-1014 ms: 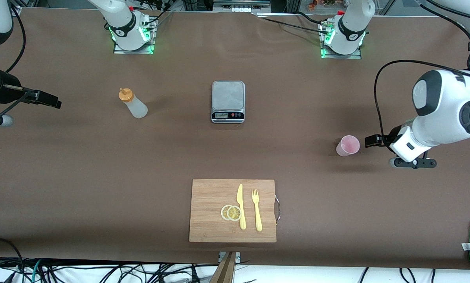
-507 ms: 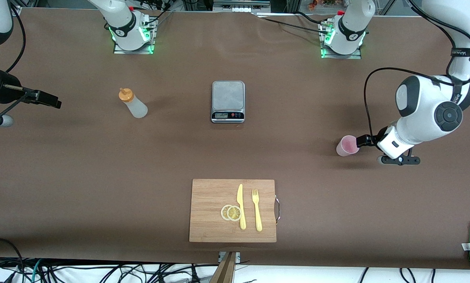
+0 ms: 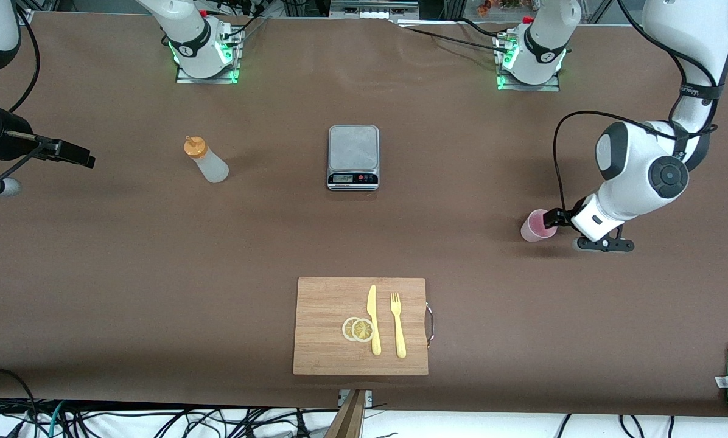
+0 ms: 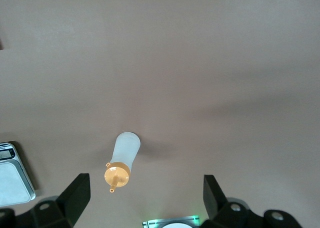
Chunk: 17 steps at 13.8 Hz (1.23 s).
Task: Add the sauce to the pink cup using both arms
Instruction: 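Lower the left gripper to the pink cup and grasp it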
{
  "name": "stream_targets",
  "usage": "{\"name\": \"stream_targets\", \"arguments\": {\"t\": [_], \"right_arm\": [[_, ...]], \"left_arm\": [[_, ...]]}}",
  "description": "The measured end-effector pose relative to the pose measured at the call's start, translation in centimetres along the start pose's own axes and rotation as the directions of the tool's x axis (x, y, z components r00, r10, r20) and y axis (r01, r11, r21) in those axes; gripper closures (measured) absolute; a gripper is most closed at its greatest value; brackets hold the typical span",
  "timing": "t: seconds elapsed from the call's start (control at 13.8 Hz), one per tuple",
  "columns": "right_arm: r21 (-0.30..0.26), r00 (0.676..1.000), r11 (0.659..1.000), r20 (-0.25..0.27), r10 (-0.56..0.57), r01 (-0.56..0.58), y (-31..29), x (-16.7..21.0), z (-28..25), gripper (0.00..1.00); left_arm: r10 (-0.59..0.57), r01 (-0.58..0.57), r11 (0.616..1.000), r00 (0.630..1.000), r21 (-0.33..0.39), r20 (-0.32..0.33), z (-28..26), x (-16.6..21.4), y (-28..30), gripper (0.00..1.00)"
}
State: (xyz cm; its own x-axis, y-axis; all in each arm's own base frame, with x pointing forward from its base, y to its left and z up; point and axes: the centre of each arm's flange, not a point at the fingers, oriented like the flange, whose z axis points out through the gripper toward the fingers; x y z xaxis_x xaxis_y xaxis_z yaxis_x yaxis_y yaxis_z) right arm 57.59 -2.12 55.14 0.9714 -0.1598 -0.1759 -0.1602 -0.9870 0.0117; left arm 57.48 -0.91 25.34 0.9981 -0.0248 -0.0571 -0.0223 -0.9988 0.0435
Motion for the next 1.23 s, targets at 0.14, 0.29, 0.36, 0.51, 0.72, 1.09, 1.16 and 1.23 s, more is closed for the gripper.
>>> {"name": "stream_targets", "arguments": {"t": [0.14, 0.29, 0.36, 0.51, 0.72, 1.09, 1.16, 1.23], "right_arm": [[0.000, 1.000, 1.000, 0.000, 0.000, 0.000, 0.0, 0.0, 0.0, 0.00], [0.000, 1.000, 1.000, 0.000, 0.000, 0.000, 0.0, 0.0, 0.0, 0.00], [0.000, 1.000, 1.000, 0.000, 0.000, 0.000, 0.0, 0.0, 0.0, 0.00], [0.000, 1.000, 1.000, 0.000, 0.000, 0.000, 0.0, 0.0, 0.0, 0.00], [0.000, 1.000, 1.000, 0.000, 0.000, 0.000, 0.0, 0.0, 0.0, 0.00], [0.000, 1.000, 1.000, 0.000, 0.000, 0.000, 0.0, 0.0, 0.0, 0.00], [0.000, 1.000, 1.000, 0.000, 0.000, 0.000, 0.0, 0.0, 0.0, 0.00], [0.000, 1.000, 1.000, 0.000, 0.000, 0.000, 0.0, 0.0, 0.0, 0.00]], "left_arm": [[0.000, 0.000, 1.000, 1.000, 0.001, -0.002, 1.0, -0.7, 0.0, 0.05], [0.001, -0.001, 1.000, 1.000, 0.001, 0.001, 1.4, -1.0, -0.1, 0.07], [0.001, -0.001, 1.000, 1.000, 0.001, 0.002, 1.4, -1.0, 0.0, 0.14], [0.001, -0.001, 1.000, 1.000, 0.002, 0.003, 1.5, -1.1, 0.1, 0.35], [-0.014, 0.014, 1.000, 1.000, 0.002, 0.004, 1.5, -1.1, 0.3, 0.66], [-0.020, 0.020, 1.000, 1.000, 0.000, -0.011, 0.9, -0.7, 0.6, 0.97], [-0.017, 0.017, 1.000, 1.000, -0.001, -0.015, 0.3, -0.2, 0.8, 0.97], [-0.014, 0.014, 1.000, 1.000, -0.007, -0.005, -0.6, 0.3, 1.4, 0.97]]}}
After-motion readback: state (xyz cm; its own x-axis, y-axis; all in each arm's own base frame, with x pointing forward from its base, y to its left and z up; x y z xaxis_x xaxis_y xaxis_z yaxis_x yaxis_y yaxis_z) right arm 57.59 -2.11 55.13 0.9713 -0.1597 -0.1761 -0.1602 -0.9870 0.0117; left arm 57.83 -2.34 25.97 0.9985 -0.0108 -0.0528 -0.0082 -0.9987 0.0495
